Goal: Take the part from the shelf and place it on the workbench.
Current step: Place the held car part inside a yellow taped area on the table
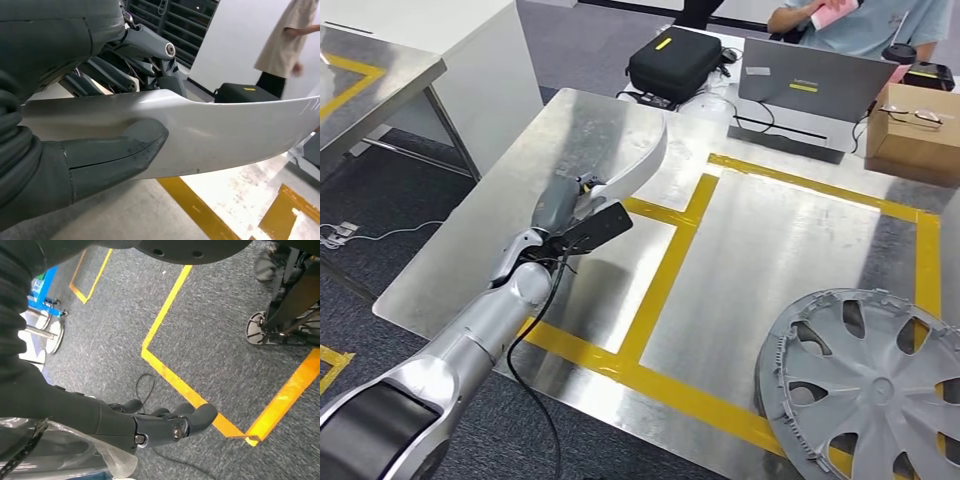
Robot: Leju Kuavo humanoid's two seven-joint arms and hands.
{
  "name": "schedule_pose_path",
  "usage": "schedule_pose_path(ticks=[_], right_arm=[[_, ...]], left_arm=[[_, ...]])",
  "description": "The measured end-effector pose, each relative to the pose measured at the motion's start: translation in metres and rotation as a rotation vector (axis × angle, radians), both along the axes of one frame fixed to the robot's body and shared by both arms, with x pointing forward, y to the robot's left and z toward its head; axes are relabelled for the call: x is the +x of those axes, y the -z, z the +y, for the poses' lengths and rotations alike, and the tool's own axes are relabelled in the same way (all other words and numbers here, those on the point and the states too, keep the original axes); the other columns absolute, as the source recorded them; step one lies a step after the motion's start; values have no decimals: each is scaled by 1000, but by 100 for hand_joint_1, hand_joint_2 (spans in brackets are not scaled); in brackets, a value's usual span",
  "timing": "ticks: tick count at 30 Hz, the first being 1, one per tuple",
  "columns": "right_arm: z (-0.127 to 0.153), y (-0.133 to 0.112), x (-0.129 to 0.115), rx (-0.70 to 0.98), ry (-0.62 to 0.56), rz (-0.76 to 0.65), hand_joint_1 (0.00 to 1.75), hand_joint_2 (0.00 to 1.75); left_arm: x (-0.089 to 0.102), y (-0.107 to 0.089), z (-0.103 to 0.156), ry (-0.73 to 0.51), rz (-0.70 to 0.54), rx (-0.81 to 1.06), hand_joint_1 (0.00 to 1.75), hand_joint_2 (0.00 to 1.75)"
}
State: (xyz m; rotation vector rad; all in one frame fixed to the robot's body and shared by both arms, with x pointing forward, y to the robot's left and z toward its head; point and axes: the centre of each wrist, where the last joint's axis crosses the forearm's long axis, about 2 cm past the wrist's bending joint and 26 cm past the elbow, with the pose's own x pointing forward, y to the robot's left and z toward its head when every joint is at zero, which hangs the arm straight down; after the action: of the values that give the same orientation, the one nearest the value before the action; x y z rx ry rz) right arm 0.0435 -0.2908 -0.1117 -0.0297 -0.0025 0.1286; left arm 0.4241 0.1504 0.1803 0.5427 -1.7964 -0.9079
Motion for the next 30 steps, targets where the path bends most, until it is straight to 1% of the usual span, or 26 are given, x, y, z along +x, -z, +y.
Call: schedule_pose_path(ticks=[3, 13, 18, 30], right_arm=[[0, 0, 0, 0, 1, 0, 0, 175], [0, 0, -1, 0, 8, 2, 0, 175], [0, 0, -2, -1, 7, 5, 0, 175], [0, 0, -1, -1, 7, 6, 0, 175]], left_arm=[[-2, 5, 1, -1, 6, 0, 175, 175], [-3, 4, -1, 3, -5, -13, 175, 175], [-5, 8, -1, 1, 8, -21, 175, 175], [-4, 8, 0, 12, 17, -23, 175, 175]])
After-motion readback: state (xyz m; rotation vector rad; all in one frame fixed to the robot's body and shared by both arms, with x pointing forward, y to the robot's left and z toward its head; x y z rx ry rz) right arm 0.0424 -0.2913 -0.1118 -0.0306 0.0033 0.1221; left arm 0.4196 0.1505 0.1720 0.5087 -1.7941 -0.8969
